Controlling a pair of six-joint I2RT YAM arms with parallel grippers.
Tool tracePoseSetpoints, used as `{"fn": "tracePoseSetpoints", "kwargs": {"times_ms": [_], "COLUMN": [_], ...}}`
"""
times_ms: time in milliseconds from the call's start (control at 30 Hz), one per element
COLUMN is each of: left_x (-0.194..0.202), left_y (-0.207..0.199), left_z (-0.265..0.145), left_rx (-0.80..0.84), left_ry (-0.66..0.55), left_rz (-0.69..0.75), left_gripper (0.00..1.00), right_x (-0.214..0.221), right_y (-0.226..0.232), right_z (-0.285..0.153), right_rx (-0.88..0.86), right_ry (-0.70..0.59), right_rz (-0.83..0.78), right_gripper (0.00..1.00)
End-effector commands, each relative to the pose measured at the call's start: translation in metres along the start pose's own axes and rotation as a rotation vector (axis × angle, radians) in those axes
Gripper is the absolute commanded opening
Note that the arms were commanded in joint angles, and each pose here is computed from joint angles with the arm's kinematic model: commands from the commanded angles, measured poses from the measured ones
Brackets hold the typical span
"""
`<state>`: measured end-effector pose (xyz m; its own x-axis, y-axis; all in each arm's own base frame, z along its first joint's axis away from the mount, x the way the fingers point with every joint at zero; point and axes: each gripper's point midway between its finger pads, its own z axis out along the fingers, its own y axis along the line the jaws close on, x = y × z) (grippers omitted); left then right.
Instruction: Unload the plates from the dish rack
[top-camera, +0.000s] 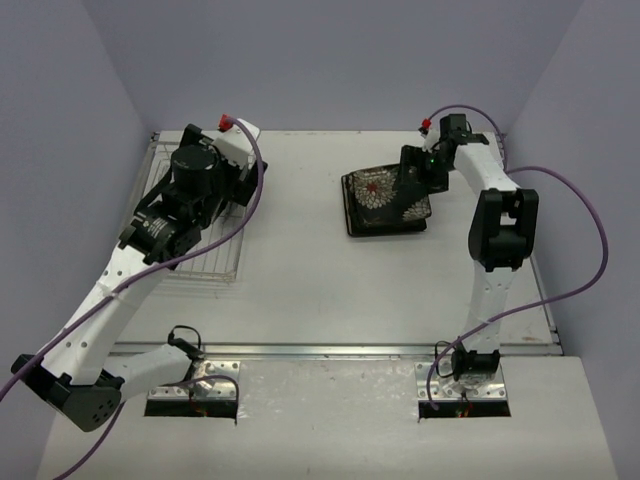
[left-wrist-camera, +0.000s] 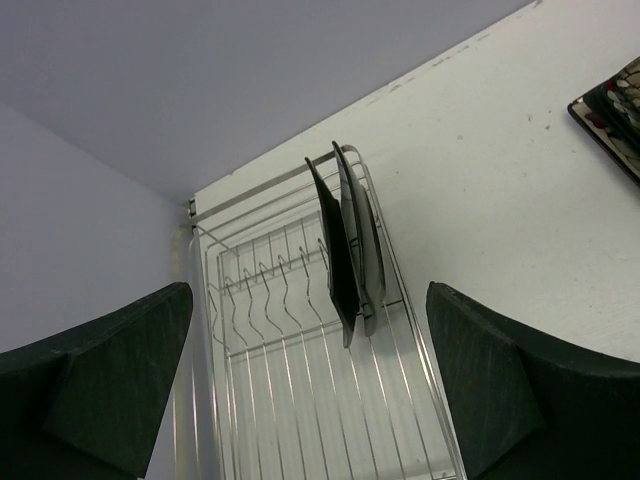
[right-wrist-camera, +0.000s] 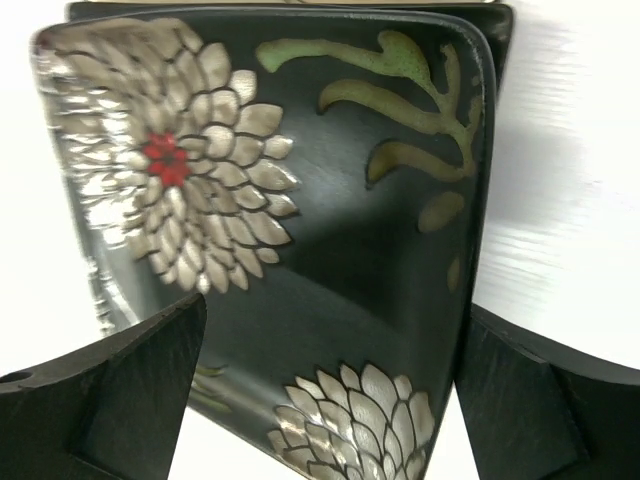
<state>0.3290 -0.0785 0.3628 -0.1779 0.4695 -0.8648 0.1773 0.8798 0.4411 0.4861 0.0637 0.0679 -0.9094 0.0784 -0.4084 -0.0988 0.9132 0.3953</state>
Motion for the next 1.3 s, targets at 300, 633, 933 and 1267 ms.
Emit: {"fn": "tracePoseSetpoints", "kwargs": {"times_ms": [300, 633, 933, 1267], "left_x": [-0.021, 0.023, 0.072, 0.116], "left_y": [0.023, 0.047, 0.023, 0.031], "left_z": [0.006, 0.068, 0.131, 0.170], "left_rx": [-0.097, -0.018, 0.085, 0.113], "left_ry": [0.018, 0.258, 0.483, 0.594], "left_rz": [-0.141, -0.261, -0.304, -0.388], "left_gripper": [1.00, 0.87, 0.58, 0.40], "right_x": [-0.015, -0.028, -0.026, 0.006], "right_y": [-0.019, 0.020, 0.056, 0.062], "right_z": [-0.023, -0.078, -0.143, -0.153], "right_rx": [0.350, 0.275, 0.205, 0.159], "right_ry": [-0.047, -0.144, -0.264, -0.245], "right_rz": [-0.161, -0.171, -0.213, -0.198], "right_gripper": [0.99, 0.99, 0.99, 0.99]}}
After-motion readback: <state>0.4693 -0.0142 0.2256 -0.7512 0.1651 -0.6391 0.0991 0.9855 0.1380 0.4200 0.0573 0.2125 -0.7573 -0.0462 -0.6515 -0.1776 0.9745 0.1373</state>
